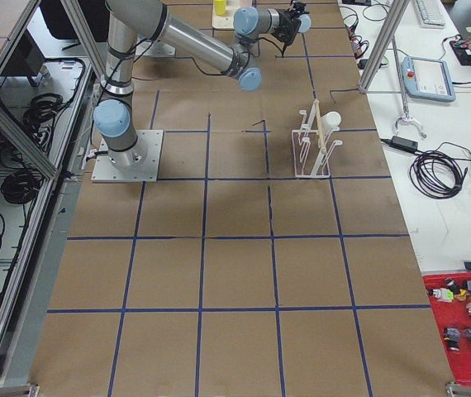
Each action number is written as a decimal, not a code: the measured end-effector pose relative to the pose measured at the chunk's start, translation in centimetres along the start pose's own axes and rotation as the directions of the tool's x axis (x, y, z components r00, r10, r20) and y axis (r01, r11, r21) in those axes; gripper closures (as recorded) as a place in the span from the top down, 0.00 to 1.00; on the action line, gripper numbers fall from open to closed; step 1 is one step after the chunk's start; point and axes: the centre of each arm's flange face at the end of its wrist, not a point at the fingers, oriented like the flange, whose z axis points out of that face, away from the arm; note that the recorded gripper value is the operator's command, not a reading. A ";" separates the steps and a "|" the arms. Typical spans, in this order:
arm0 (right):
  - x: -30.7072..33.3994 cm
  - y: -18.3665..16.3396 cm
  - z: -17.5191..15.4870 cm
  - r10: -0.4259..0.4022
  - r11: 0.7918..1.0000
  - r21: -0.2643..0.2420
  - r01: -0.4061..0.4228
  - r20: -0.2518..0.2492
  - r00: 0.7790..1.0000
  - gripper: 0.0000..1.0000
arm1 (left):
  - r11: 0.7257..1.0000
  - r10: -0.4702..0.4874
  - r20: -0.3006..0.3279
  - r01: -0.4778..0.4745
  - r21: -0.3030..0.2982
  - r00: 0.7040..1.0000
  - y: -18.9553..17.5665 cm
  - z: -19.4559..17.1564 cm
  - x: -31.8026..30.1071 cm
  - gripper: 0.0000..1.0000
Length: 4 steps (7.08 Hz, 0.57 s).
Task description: Transfer IKEA cup to right arm and place on rack
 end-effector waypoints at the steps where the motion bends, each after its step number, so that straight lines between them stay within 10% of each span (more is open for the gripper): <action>1: 0.0 -2.6 -0.6 -0.114 0.993 0.040 0.114 -0.002 0.993 0.16 | 1.000 -0.030 0.030 0.030 -0.001 0.999 0.2 -1.0 -1.4 0.97; 3: 0.6 -8.7 -2.3 -0.402 0.905 0.127 0.406 -0.057 0.914 0.09 | 0.992 -0.109 0.223 0.122 -0.043 0.969 0.9 -1.6 -5.0 0.97; 4: 1.1 -11.9 -3.5 -0.544 0.816 0.159 0.555 -0.113 0.832 0.09 | 0.975 -0.162 0.341 0.204 -0.090 0.926 1.4 -1.3 -6.9 0.97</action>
